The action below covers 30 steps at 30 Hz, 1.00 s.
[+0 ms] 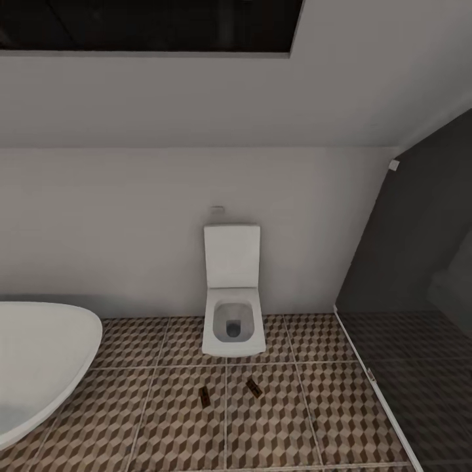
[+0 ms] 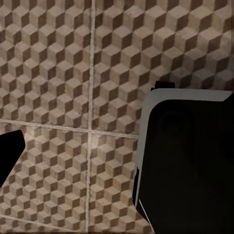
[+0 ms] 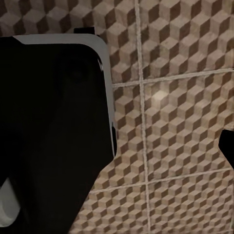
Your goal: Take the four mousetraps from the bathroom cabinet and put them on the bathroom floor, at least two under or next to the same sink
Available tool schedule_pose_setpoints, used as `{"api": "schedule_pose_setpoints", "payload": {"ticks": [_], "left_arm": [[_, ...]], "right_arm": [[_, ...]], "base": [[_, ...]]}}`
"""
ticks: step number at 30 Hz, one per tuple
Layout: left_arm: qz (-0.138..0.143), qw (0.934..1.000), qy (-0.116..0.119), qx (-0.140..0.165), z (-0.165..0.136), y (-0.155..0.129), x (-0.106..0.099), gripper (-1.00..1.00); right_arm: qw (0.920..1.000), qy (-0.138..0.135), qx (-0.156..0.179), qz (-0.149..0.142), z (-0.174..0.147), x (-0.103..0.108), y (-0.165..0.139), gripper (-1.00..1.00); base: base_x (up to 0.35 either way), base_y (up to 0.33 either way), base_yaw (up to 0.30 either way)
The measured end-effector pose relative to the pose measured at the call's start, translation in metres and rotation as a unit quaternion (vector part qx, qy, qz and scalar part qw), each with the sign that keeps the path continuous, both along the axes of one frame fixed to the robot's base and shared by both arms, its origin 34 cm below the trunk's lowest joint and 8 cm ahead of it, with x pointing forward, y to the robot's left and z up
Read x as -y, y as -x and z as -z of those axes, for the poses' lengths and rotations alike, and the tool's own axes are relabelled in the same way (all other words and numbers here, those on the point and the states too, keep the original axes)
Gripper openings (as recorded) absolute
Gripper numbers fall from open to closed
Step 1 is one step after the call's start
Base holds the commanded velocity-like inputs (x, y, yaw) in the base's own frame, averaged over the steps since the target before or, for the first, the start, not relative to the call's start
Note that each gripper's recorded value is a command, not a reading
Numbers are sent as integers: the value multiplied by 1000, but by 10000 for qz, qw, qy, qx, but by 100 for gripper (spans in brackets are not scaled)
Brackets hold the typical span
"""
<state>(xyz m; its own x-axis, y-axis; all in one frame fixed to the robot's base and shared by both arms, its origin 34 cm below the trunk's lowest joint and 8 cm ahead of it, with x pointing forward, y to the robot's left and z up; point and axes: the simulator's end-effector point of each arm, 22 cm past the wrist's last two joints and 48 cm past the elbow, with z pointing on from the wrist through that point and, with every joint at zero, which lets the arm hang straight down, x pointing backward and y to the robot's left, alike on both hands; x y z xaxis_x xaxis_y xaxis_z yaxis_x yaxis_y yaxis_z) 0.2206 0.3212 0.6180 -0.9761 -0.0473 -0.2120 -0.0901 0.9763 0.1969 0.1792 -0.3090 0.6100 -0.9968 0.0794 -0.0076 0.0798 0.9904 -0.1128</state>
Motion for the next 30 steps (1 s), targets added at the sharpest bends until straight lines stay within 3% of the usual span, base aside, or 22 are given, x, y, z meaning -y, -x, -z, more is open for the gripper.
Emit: {"api": "schedule_pose_setpoints", "payload": {"ticks": [8, 19, 30], "left_arm": [[-13, 9996, 57, -290, 3, 13, 7, 100], [-46, 9946, 125, -1026, 6, 45, 12, 100], [-52, 9928, 132, -1187, 6, 52, 11, 100]], "right_arm": [[9995, -213, -245, 33, 1, -10, 11, 100], [9991, -299, -287, 44, 1, -13, 13, 100], [9992, -309, -243, 31, 1, -15, 10, 100]], "base": [[0, 0, 0], [0, 0, 0], [0, 0, 0]]}}
